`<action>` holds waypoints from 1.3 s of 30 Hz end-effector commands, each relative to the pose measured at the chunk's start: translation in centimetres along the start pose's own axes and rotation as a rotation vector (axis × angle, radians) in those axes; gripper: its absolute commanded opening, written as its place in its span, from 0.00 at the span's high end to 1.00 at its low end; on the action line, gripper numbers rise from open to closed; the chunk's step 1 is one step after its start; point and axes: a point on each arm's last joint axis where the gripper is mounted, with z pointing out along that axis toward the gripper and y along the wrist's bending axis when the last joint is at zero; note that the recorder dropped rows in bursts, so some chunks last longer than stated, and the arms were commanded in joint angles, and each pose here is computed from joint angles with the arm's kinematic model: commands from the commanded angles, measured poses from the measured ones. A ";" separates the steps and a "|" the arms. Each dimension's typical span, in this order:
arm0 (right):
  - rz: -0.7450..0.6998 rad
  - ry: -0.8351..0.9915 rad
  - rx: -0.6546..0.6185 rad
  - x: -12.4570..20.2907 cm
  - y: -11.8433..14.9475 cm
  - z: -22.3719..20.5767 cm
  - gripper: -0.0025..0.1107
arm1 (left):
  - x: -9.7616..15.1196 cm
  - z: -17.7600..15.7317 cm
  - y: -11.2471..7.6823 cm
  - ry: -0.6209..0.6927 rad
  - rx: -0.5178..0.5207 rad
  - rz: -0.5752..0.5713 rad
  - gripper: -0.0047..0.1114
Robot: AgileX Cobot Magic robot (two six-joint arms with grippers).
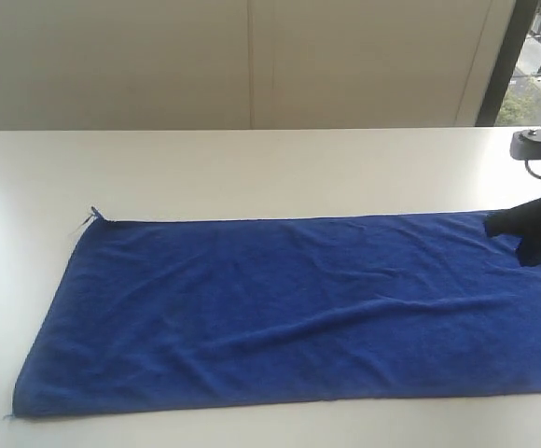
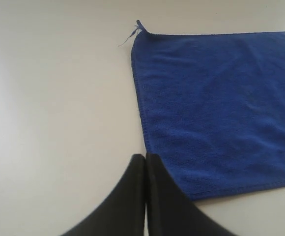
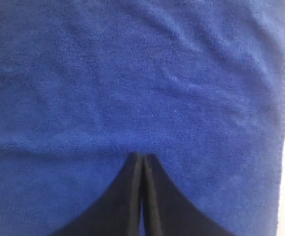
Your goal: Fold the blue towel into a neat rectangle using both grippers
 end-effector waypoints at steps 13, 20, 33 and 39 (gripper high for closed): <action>0.144 -0.014 0.083 -0.5 -8.9 3.9 0.58 | 0.1 0.0 0.0 -0.005 -0.002 -0.003 0.96; 0.132 -0.007 0.089 -1.4 -9.7 5.5 0.58 | 0.1 0.0 0.0 -0.005 -0.002 -0.003 0.96; 0.104 0.096 0.075 -0.2 -9.9 7.6 0.62 | 0.1 0.0 0.0 -0.005 -0.002 -0.003 0.96; 0.106 0.097 0.074 -0.2 -9.8 7.6 0.63 | 0.1 0.0 0.0 -0.005 -0.002 -0.003 0.96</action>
